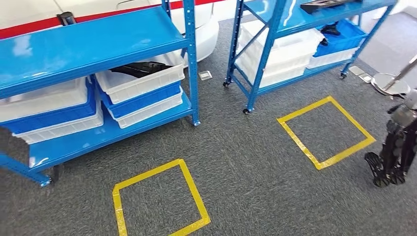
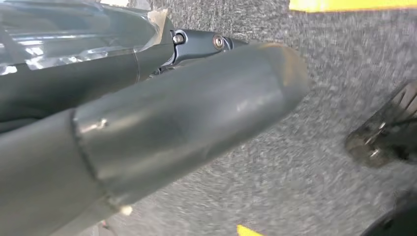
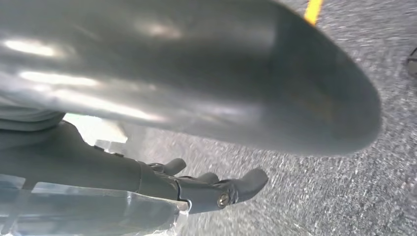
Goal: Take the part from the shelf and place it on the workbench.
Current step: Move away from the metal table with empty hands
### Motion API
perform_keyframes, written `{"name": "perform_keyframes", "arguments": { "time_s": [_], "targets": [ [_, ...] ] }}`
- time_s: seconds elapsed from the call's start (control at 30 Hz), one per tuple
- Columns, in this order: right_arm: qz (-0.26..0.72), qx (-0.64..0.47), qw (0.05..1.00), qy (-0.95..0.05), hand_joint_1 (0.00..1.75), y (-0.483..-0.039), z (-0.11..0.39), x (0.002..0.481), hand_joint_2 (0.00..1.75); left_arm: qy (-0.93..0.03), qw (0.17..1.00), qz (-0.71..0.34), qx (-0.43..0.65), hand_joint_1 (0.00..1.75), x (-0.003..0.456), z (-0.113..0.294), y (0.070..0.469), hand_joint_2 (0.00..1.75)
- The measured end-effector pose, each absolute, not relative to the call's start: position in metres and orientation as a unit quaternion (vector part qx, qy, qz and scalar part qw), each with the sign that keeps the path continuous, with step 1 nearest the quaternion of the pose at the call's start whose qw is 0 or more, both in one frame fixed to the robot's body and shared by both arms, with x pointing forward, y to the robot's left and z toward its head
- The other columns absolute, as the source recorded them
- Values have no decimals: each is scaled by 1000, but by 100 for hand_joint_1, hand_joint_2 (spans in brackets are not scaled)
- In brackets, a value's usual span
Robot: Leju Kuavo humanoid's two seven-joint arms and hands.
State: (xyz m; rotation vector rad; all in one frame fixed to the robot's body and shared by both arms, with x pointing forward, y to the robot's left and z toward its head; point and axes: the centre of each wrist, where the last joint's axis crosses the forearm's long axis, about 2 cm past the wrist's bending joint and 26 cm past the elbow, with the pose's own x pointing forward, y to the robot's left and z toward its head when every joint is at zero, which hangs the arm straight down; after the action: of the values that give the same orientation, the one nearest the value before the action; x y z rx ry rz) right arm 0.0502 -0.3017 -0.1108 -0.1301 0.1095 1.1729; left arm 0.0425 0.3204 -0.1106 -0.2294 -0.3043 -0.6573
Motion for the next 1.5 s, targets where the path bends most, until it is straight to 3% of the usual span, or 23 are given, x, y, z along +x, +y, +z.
{"name": "perform_keyframes", "arguments": {
  "time_s": [1.5],
  "targets": [
    [565, -68, 822, 33, 0, -306, -111, 48, 0, -176, 943, -244, -140, 0, 29, -112, 302, 0]
  ]
}}
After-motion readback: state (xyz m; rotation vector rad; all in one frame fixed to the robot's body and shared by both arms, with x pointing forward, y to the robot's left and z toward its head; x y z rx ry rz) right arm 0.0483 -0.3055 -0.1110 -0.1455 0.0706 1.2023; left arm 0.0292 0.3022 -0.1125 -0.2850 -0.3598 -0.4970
